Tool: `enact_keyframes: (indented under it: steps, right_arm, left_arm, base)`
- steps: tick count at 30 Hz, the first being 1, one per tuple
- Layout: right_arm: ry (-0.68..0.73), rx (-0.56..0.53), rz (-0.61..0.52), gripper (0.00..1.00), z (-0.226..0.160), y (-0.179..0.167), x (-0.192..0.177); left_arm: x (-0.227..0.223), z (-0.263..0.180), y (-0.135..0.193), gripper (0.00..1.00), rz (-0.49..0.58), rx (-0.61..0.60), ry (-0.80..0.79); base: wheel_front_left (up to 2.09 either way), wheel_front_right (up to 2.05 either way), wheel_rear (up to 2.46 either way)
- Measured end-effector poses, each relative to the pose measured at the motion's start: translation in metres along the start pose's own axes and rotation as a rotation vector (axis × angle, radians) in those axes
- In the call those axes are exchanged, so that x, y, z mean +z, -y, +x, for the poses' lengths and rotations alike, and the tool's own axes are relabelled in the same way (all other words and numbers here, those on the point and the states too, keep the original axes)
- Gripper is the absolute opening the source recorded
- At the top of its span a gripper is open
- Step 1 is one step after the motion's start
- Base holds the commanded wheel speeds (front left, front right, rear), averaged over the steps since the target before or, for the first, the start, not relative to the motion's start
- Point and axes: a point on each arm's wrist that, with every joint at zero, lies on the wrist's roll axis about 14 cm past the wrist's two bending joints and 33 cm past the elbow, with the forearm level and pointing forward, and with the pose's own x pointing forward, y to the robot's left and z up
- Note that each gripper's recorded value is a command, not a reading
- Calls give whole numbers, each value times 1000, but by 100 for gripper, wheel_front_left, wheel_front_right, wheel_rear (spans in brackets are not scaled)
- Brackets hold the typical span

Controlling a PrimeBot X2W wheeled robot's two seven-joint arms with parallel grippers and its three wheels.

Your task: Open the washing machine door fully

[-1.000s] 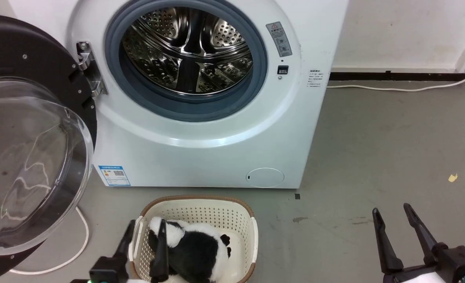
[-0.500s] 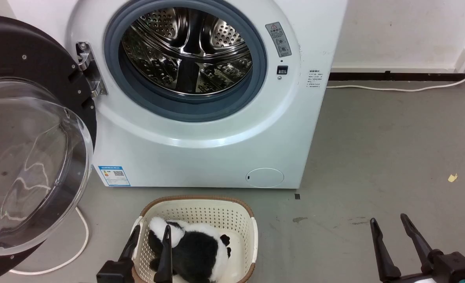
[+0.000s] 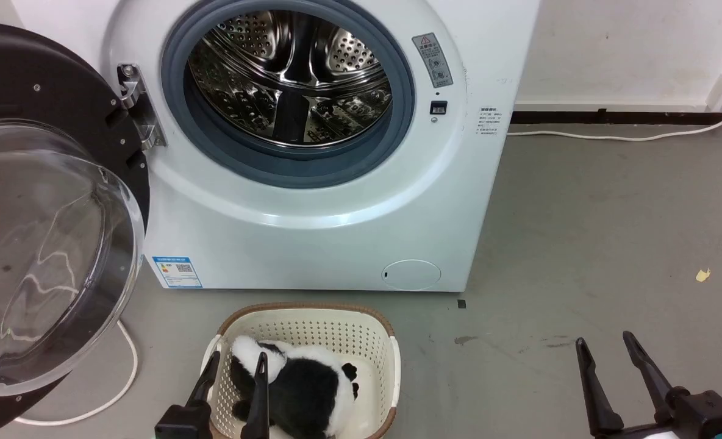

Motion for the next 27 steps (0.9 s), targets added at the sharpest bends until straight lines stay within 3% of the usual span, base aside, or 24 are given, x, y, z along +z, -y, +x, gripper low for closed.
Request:
enact_keyframes:
  steps: [3, 4, 27]
  right_arm:
    - [0, 2, 0, 100, 0, -1, 0]
    - [0, 3, 0, 0, 0, -1, 0]
    - [-28, 15, -3, 0, 2, -5, -3]
  left_arm:
    - [1, 0, -2, 100, -9, 7, 2]
    - [0, 0, -2, 0, -10, 8, 1]
    - [2, 1, -5, 0, 1, 17, -15]
  base:
    - [0, 0, 0]
    - [0, 0, 0]
    - [0, 0, 0]
